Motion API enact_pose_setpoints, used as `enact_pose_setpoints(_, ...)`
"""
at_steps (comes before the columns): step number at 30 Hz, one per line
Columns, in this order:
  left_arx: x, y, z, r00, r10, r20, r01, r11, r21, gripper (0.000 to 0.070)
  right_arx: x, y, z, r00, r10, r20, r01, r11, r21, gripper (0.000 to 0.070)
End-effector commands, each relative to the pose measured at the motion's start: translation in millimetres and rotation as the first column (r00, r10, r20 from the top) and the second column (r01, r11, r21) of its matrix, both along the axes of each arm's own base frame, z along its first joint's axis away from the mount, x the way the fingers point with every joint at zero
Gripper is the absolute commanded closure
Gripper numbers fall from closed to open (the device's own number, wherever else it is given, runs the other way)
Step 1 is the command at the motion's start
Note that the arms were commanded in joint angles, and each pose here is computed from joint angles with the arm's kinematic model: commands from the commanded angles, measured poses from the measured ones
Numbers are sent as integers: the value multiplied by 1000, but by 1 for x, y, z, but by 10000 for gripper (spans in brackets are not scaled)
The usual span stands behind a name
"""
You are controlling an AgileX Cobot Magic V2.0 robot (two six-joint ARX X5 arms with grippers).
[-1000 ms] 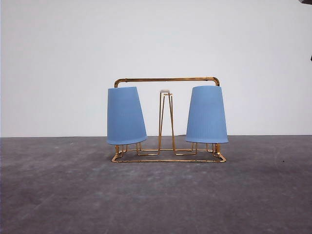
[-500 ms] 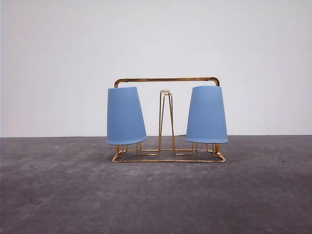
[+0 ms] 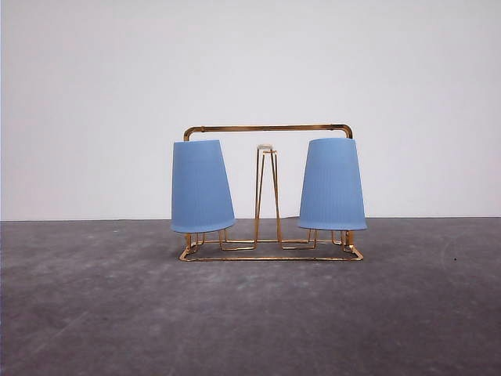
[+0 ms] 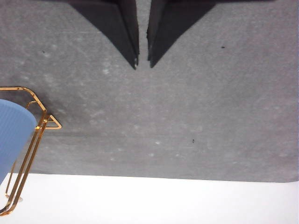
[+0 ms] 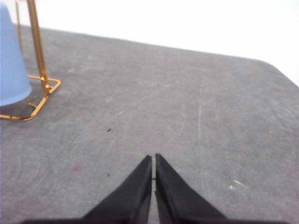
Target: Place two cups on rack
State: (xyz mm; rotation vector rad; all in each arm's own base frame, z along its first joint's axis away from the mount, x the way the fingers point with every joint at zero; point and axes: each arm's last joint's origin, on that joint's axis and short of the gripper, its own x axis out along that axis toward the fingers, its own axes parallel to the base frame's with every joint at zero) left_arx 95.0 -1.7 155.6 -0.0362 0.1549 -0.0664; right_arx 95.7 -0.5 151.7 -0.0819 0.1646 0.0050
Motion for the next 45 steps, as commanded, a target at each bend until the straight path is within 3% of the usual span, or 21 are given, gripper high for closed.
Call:
enact_pose_setpoints(1,1,0,-6,1000,4,-21,-4,1000,-4,685,0,0,-2,1000,0,-5,0,1000,-7,689)
enact_pose_setpoints(45,1,0,-6,1000,4,-21,-4,1000,-4,685,0,-3,1,999,-28,17,28,1000,-7,689)
